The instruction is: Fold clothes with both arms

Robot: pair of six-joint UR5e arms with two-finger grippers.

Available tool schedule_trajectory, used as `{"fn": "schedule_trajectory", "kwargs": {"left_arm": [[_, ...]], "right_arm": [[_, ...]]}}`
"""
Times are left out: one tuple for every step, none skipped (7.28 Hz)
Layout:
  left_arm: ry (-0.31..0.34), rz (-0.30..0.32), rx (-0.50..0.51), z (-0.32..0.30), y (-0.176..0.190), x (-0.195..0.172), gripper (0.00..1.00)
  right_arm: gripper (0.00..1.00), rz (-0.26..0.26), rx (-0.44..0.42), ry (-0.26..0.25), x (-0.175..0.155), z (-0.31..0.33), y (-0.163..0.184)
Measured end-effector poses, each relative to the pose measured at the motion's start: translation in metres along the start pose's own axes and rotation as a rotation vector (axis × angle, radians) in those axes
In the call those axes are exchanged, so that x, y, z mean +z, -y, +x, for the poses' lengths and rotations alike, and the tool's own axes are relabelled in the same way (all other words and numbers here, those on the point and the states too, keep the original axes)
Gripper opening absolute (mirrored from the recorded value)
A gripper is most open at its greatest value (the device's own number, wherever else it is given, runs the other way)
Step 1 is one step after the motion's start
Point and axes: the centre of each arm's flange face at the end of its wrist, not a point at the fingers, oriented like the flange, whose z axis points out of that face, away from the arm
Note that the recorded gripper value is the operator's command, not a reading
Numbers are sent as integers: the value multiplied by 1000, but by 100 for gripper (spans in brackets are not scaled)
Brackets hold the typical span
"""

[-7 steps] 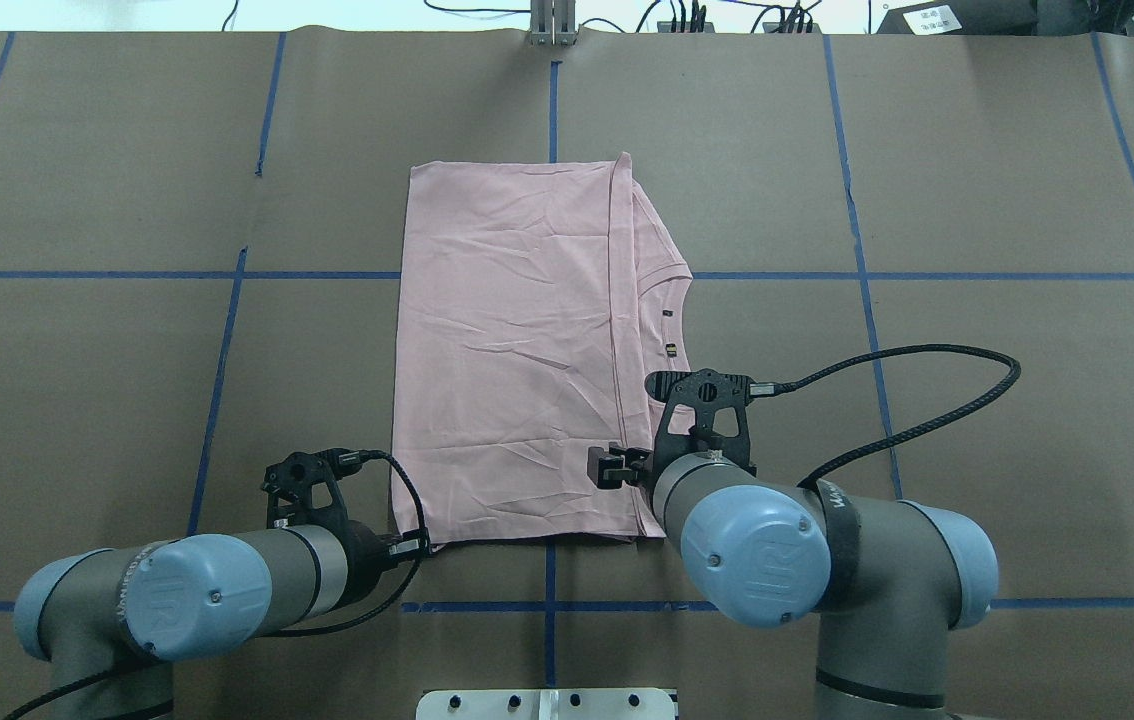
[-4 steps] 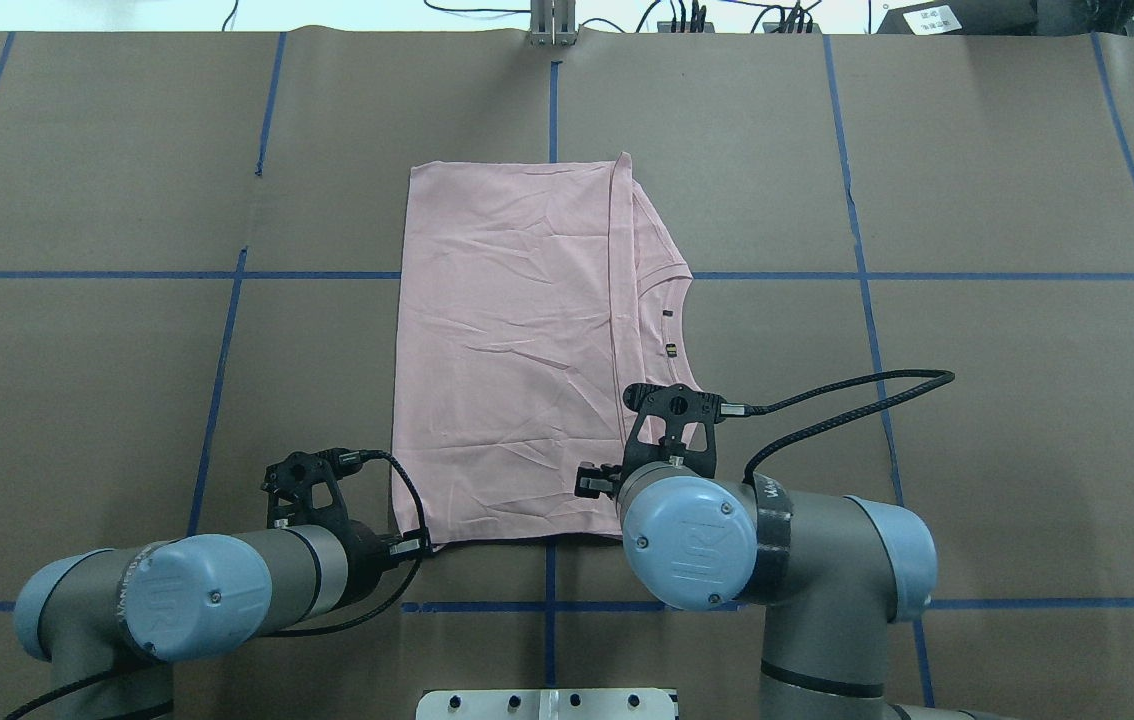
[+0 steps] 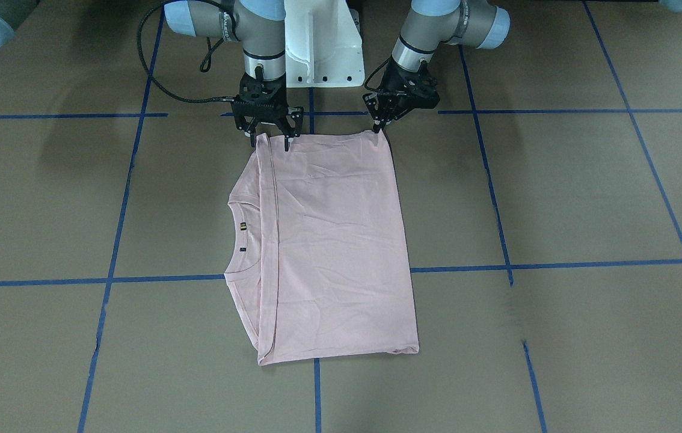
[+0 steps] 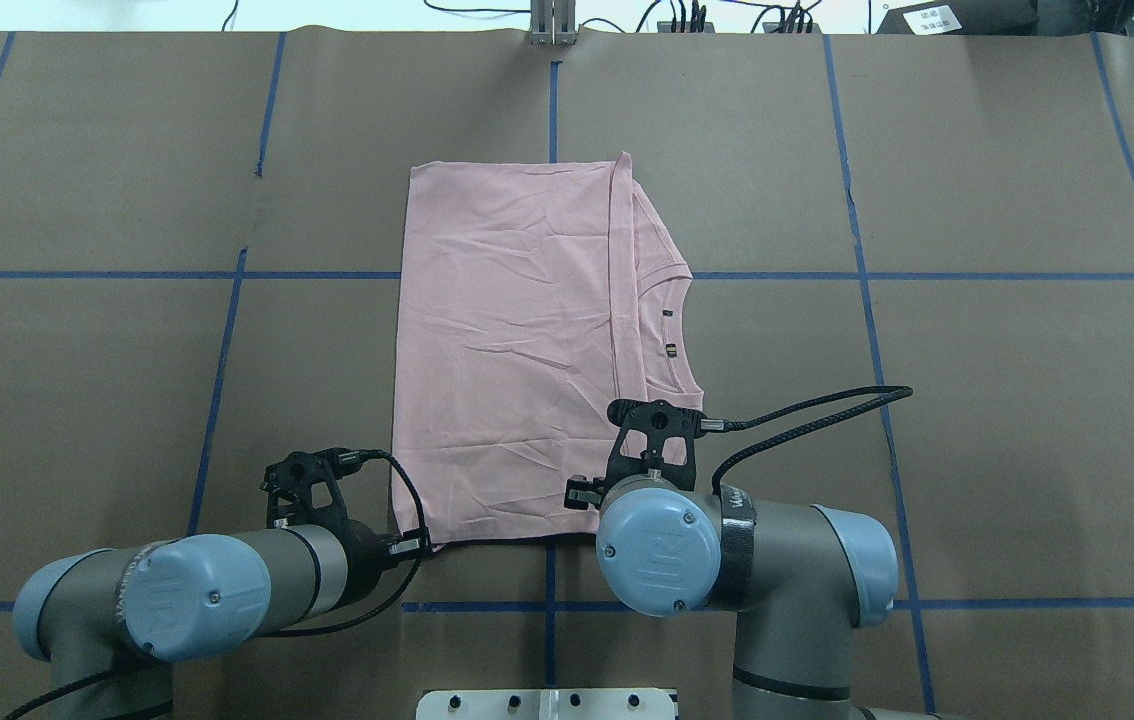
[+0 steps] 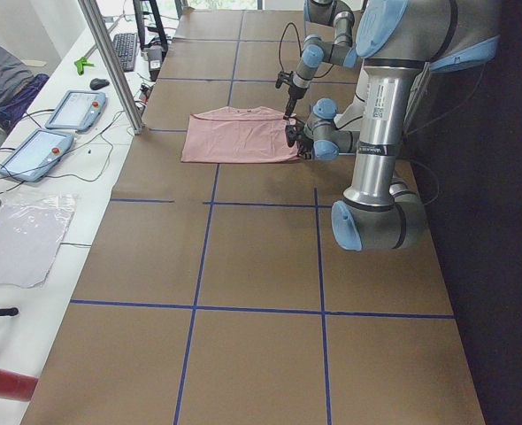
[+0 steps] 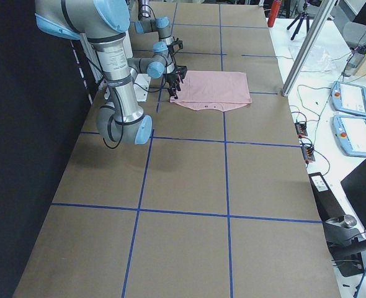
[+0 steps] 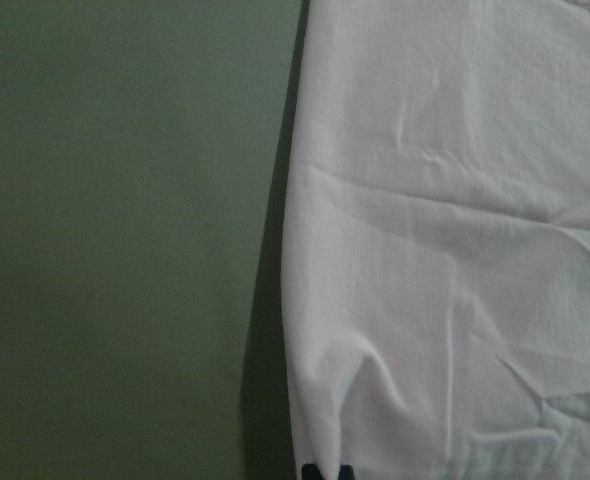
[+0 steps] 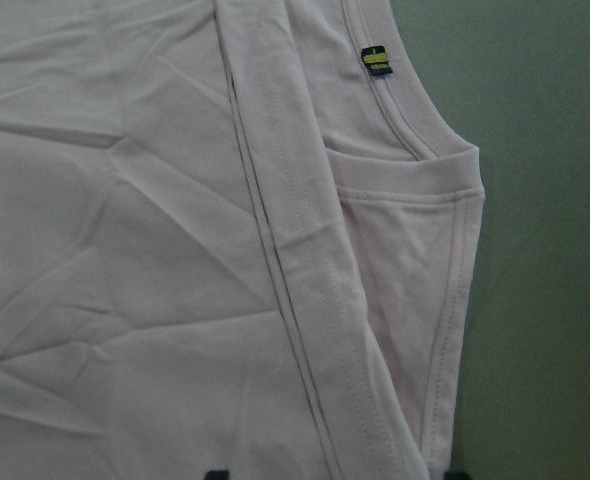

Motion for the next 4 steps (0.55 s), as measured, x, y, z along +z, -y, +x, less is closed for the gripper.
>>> {"fn": "schedule_trajectory", "kwargs": {"left_arm": [[0,0,0,0,0,0,0],[0,0,0,0,0,0,0],[1,0,0,-1,0,0,0],[2,0,0,-1,0,0,0]], "right_arm": [[76,-4,0,-3,1,1,-5],[75,-7,1,-8,4,1,-8],[74,-8,2,-14,8,1,-11],[72,-8,4,-19,11,1,-12]]}}
